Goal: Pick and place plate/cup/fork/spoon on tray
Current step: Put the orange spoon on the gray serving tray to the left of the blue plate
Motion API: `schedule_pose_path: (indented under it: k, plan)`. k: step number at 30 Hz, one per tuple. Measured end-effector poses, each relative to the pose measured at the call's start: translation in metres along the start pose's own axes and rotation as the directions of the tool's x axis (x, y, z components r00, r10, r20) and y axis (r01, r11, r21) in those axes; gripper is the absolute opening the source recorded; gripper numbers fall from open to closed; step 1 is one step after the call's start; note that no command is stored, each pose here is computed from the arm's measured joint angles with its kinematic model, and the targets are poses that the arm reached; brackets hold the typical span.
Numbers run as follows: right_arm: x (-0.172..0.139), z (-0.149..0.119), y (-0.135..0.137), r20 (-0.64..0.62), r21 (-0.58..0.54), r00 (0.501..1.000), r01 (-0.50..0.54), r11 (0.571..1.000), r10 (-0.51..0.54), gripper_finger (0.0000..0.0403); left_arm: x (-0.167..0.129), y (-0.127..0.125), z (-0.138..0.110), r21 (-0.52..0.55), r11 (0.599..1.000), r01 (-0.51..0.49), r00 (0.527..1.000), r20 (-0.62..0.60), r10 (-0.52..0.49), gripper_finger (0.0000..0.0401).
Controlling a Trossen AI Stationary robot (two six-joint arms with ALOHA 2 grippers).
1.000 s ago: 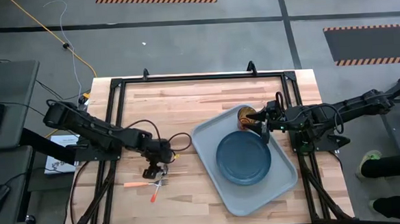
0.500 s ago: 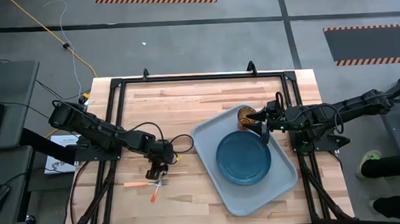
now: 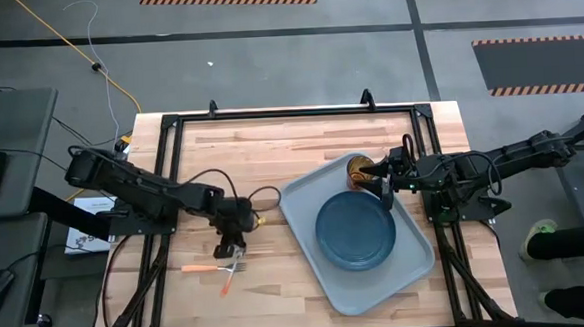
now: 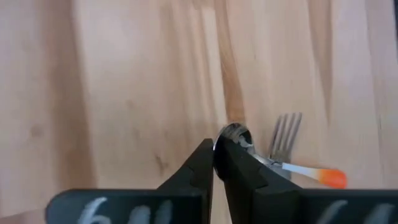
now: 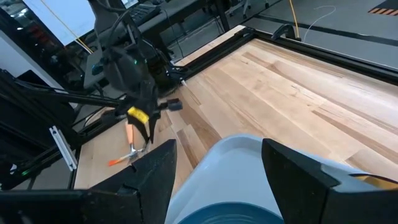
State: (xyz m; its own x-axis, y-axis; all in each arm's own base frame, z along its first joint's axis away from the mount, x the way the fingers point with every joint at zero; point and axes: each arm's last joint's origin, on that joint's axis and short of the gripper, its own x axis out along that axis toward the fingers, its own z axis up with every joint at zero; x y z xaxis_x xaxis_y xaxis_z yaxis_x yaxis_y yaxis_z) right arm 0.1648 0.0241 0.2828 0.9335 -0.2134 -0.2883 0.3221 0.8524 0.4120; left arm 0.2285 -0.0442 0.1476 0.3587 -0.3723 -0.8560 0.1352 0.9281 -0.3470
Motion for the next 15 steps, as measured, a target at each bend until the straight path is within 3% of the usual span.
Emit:
schedule_pose_path:
  k: [8,12,15]
  plan:
    - [0.0,0.0,0.0,0.001,0.022,1.0,0.0,1.0,0.0,0.0227,-0.053,0.006,0.009,-0.096,0.995,-0.015,0.98,0.194,0.034,0.0001]
    - [0.0,0.001,0.0,0.022,0.109,1.0,0.015,0.994,-0.017,0.0227,-0.098,0.003,0.03,-0.164,0.986,-0.027,0.929,0.359,0.085,0.0001]
    - [0.0,0.005,0.001,0.069,0.174,0.997,0.012,0.985,-0.024,0.0227,-0.129,0.0,0.049,-0.213,0.973,-0.091,0.88,0.439,0.179,0.0001]
